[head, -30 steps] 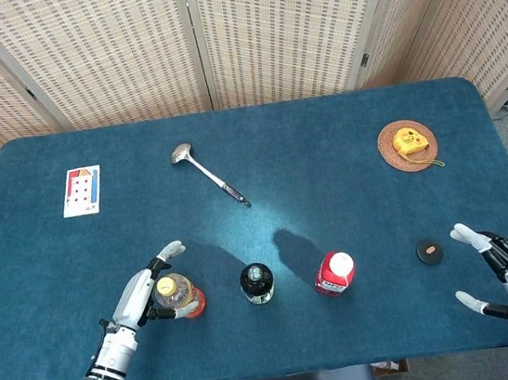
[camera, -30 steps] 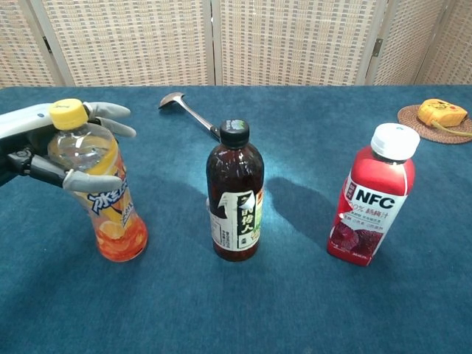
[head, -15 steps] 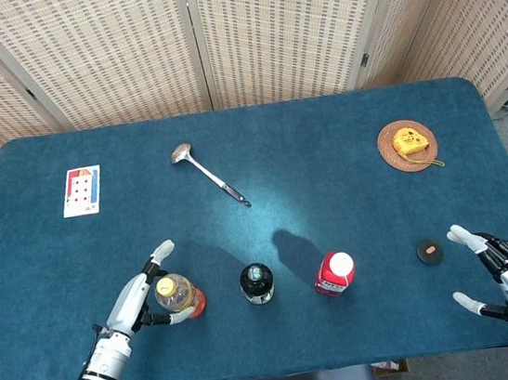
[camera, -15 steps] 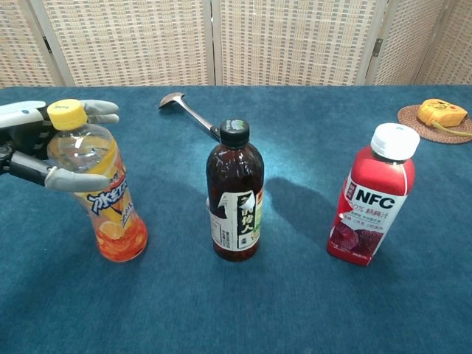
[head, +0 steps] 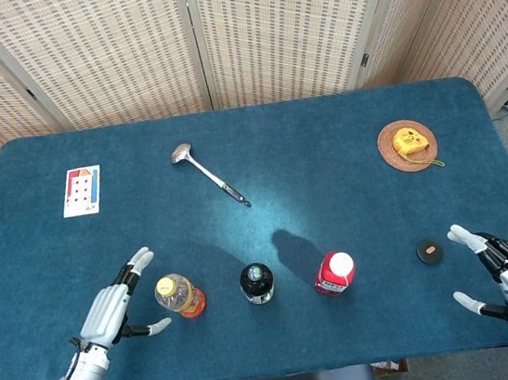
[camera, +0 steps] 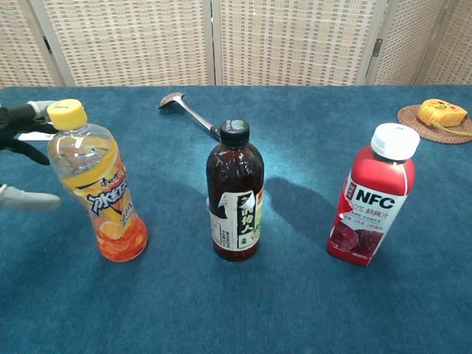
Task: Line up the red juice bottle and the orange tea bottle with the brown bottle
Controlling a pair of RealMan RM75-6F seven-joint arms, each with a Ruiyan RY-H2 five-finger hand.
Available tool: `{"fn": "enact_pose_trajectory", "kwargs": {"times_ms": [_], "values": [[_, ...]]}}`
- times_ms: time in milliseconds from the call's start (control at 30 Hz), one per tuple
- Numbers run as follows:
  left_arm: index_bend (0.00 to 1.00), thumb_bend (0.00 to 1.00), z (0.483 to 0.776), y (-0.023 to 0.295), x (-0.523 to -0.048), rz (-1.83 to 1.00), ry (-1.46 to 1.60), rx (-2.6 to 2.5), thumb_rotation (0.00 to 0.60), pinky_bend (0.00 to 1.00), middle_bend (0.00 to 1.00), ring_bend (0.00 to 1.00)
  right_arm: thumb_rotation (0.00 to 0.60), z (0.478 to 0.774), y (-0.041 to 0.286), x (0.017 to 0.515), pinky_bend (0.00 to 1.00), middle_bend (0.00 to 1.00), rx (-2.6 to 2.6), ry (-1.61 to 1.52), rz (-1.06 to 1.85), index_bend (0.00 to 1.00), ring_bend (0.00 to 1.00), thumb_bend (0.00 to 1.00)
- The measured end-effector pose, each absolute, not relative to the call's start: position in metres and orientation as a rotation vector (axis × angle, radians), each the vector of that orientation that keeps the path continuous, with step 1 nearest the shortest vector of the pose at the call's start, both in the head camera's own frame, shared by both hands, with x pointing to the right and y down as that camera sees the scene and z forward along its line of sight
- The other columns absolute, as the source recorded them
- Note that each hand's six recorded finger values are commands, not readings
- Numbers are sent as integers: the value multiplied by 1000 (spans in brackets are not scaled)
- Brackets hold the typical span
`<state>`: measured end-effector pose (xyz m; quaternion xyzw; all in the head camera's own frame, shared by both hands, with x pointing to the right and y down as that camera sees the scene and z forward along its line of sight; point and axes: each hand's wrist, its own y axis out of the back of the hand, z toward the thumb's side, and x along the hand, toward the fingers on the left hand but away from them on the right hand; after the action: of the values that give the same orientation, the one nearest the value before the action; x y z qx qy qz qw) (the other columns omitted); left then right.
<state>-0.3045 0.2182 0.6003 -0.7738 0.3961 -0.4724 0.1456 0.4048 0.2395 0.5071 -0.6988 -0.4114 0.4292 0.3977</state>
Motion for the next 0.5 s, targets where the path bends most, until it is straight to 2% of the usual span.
{"fn": "enact_pose_trajectory", "kwargs": {"times_ms": [500], "values": [[0, 41, 589, 231, -376, -1495, 878, -1735, 600, 208, 0, 27, 600, 509, 235, 428, 401, 261, -1591, -1112, 1331, 116, 225, 14]]}}
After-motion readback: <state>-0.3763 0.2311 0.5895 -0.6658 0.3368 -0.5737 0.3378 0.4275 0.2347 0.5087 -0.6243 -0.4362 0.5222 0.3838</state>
